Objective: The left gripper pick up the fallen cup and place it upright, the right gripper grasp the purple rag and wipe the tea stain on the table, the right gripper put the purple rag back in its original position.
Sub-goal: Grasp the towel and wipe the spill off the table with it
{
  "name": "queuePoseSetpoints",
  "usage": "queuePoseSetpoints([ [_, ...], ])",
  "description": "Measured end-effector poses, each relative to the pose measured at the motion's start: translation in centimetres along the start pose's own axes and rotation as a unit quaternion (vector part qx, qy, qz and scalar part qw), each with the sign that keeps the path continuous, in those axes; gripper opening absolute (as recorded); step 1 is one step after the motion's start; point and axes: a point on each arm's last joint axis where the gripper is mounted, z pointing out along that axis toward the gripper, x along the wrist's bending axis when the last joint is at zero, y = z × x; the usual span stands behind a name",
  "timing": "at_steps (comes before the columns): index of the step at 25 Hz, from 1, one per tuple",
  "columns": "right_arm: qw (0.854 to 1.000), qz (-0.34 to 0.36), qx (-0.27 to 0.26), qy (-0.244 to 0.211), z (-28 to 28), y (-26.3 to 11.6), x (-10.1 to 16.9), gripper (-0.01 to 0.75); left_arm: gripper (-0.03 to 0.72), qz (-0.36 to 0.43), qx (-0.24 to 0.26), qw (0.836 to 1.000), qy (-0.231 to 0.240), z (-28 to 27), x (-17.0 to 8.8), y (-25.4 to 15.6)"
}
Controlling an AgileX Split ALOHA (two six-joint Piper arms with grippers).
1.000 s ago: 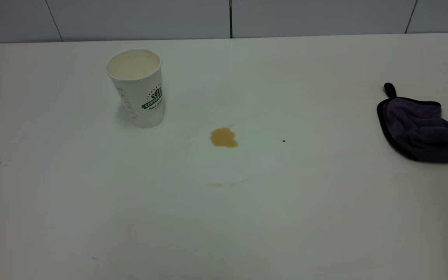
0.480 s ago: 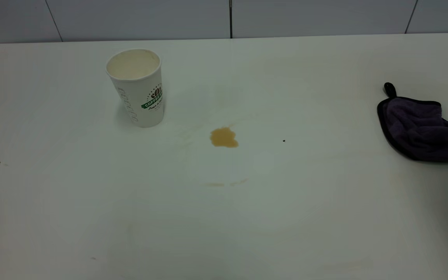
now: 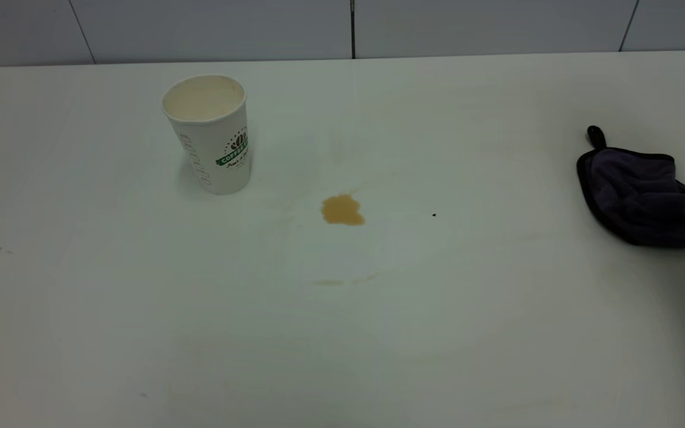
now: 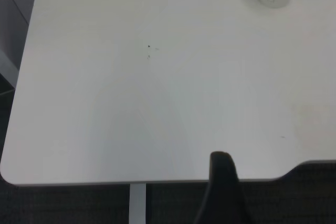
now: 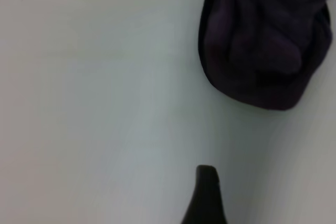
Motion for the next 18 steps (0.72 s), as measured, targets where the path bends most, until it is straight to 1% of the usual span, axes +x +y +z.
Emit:
queuePoseSetpoints([
  [3,0.999,-0.027,0.023,0.002,3.5,1.6,0.9,0.683,0.586,0.000,0.000,1.000,0.000,0.0,0.0,0.0],
  [5,0.999,-0.031,0.034,0.004,5.4,2.5,1.3,0.678,0.586,0.000,0.000,1.000,0.000,0.0,0.0,0.0],
  [9,0.998,0.007,0.064,0.006,9.2,3.5,1.2,0.661,0.586,0.000,0.000,1.000,0.000,0.0,0.0,0.0],
  [12,0.996,0.018,0.088,0.004,11.4,4.0,1.0,0.653,0.586,0.000,0.000,1.000,0.000,0.0,0.0,0.0],
  [15,0.995,0.021,0.098,-0.009,13.0,4.6,0.6,0.646,0.586,0.000,0.000,1.000,0.000,0.0,0.0,0.0],
  [18,0.993,0.026,0.108,-0.040,14.5,4.9,-0.3,0.646,0.586,0.000,0.000,1.000,0.000,0.0,0.0,0.0],
])
